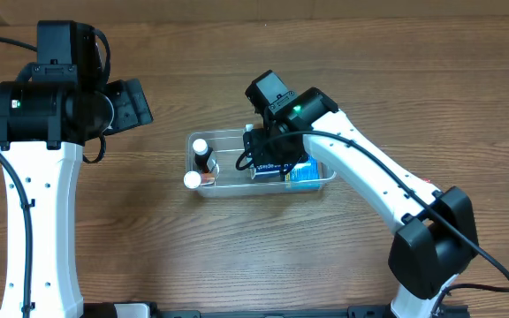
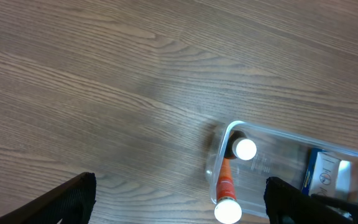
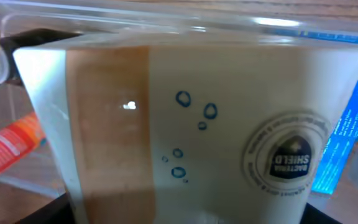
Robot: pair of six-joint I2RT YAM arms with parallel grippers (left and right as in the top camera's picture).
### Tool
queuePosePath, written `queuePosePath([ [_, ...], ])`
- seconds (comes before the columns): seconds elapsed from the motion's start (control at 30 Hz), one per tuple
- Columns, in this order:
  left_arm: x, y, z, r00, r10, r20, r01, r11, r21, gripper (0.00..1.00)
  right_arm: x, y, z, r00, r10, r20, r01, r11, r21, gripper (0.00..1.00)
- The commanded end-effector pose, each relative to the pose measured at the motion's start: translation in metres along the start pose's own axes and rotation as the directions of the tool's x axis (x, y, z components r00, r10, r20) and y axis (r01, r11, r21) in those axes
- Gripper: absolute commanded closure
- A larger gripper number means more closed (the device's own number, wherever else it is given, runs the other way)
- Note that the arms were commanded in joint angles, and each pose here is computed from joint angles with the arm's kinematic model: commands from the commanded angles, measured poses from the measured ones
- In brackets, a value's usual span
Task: Pack container
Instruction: 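Place the Hansaplast box upright in the container beside the blue box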
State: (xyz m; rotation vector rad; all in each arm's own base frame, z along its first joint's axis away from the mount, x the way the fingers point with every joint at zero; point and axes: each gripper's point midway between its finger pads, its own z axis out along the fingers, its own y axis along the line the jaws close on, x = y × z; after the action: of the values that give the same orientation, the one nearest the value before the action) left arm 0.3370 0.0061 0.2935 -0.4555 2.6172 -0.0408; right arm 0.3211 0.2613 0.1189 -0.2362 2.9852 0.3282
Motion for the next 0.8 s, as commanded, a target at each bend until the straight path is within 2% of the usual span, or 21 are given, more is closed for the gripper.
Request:
queuePosePath([
  [0.0,-0.003,0.001,-0.003,1.000,0.001,0.013,-0.001,1.000,0.000,0.12,-0.001,-0.003,0.013,1.000,0.017,-0.014,-0.017,1.000,0.021,0.25],
  [0.5,-0.003,0.001,-0.003,1.000,0.000,0.013,0.000,1.000,0.000,0.12,0.004,-0.007,0.039,0.997,0.026,-0.074,-0.023,0.999,0.045,0.24],
  [0.7,-0.003,0.001,-0.003,1.000,0.001,0.013,-0.001,1.000,-0.001,0.12,0.004,-0.008,0.039,0.997,0.027,-0.077,-0.023,0.999,0.047,0.07],
  [0.77,-0.003,0.001,-0.003,1.000,0.001,0.013,-0.001,1.000,-0.001,0.12,0.004,-0.008,0.039,0.997,0.027,-0.076,-0.023,0.999,0.047,0.07],
])
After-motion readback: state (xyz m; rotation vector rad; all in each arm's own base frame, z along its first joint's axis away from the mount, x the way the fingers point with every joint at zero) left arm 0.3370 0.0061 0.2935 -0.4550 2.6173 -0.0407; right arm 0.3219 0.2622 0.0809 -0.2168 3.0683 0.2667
